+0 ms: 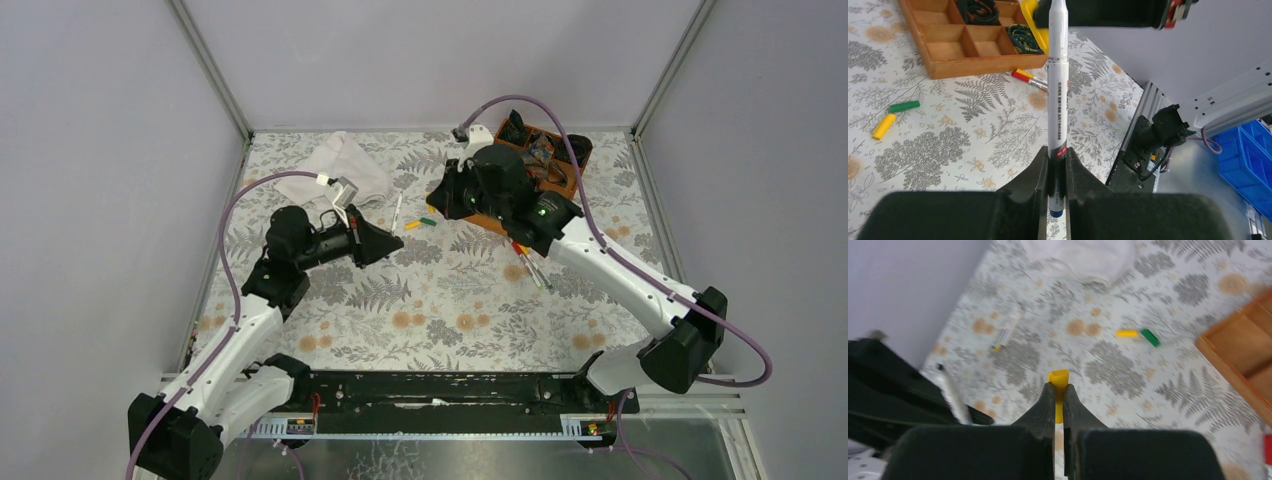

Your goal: Insert the pens into the pen caps

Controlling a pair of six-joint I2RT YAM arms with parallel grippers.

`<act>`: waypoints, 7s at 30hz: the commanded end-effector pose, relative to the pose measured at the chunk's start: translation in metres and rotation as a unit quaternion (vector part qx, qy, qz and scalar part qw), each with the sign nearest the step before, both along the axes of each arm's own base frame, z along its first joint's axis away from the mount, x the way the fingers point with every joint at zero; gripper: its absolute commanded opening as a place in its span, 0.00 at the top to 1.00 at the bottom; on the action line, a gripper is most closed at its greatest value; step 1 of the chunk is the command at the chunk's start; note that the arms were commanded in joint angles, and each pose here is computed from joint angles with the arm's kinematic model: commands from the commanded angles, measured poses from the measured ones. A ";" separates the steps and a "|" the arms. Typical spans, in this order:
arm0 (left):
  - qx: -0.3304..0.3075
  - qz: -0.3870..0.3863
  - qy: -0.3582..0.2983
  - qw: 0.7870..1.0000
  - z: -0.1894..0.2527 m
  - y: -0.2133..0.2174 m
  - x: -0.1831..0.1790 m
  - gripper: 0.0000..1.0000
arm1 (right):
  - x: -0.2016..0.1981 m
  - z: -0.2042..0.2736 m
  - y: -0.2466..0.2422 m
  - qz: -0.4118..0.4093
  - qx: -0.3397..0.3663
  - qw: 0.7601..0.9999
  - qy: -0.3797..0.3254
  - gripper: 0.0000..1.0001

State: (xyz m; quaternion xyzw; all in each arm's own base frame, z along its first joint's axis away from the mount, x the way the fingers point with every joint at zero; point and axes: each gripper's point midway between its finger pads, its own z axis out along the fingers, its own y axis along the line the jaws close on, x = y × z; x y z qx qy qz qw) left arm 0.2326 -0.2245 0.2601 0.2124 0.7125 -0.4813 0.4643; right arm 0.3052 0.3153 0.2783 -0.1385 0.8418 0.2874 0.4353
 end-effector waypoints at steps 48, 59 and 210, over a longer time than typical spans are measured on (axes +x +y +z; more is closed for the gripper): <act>-0.030 -0.035 -0.065 0.997 0.032 -0.006 -0.015 1.00 | -0.023 0.114 0.048 0.094 0.291 0.949 -0.079 1.00; -0.030 -0.024 -0.068 0.997 0.033 -0.004 -0.013 1.00 | -0.033 0.098 0.047 0.111 0.286 0.949 -0.069 1.00; 0.095 0.339 0.038 0.935 -0.023 0.097 0.071 0.12 | -0.033 -0.079 -0.019 0.045 -0.071 0.996 0.007 1.00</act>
